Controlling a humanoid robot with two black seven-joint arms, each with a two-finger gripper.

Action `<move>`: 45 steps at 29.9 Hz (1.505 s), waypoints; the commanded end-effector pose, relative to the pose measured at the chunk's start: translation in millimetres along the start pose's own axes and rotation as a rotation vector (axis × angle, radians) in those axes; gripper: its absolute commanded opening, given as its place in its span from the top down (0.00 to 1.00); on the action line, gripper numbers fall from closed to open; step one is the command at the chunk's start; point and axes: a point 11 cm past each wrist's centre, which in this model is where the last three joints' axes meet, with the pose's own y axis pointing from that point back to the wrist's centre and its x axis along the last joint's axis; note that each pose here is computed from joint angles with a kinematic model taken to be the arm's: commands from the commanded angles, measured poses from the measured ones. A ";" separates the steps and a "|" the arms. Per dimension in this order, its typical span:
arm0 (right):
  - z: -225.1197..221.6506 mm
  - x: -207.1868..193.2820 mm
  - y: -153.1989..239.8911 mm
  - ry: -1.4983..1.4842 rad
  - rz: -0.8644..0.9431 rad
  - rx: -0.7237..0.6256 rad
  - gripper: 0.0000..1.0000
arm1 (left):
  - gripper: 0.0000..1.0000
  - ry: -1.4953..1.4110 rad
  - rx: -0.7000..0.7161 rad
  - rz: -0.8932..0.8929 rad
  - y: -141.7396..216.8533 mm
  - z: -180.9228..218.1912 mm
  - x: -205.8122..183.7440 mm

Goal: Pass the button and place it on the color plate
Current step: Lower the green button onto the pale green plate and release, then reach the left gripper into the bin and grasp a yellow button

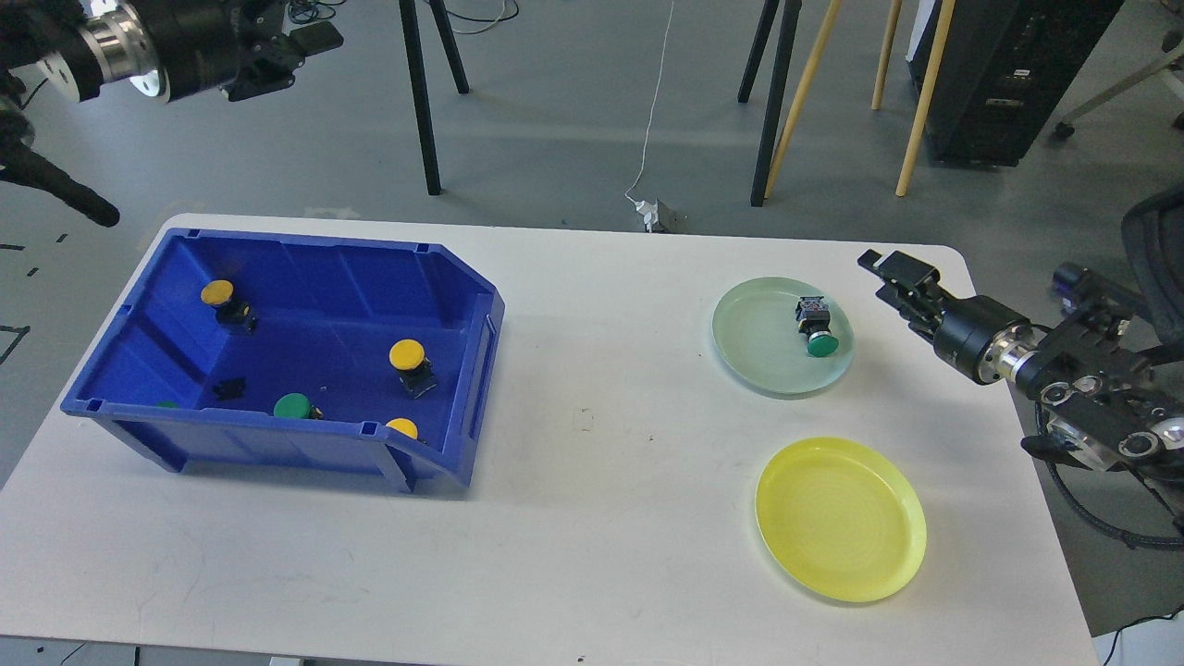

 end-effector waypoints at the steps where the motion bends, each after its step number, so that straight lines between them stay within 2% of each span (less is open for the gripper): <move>1: -13.1 30.8 10.9 -0.134 0.044 0.053 0.24 | 0.02 -0.175 0.102 0.005 11.4 -12.5 -0.4; 6: -36.0 74.0 25.5 -0.182 0.097 0.109 0.22 | 0.02 -0.449 0.189 -0.042 14.6 -14.8 -19.5; 13: -40.6 91.7 34.5 -0.169 0.126 0.111 0.21 | 0.02 -0.704 0.238 -0.191 -1.0 -26.4 -74.3; 17: -41.6 93.4 35.1 -0.169 0.132 0.115 0.21 | 0.02 -0.794 0.257 -0.282 -27.4 -42.9 -110.0; 22: -41.5 95.4 36.6 -0.168 0.136 0.114 0.21 | 0.02 -0.766 0.310 -0.402 -40.9 -90.5 -158.1; 29: -44.8 97.8 37.8 -0.166 0.137 0.121 0.21 | 0.02 -0.714 0.409 -0.473 -45.1 -148.5 -189.4; 36: -46.0 96.9 36.7 -0.165 0.134 0.123 0.21 | 0.02 -0.659 0.434 -0.513 -66.3 -167.5 -217.2; 45: -45.0 96.3 36.8 -0.164 0.132 0.120 0.21 | 0.04 -0.634 0.464 -0.513 -68.5 -179.8 -215.3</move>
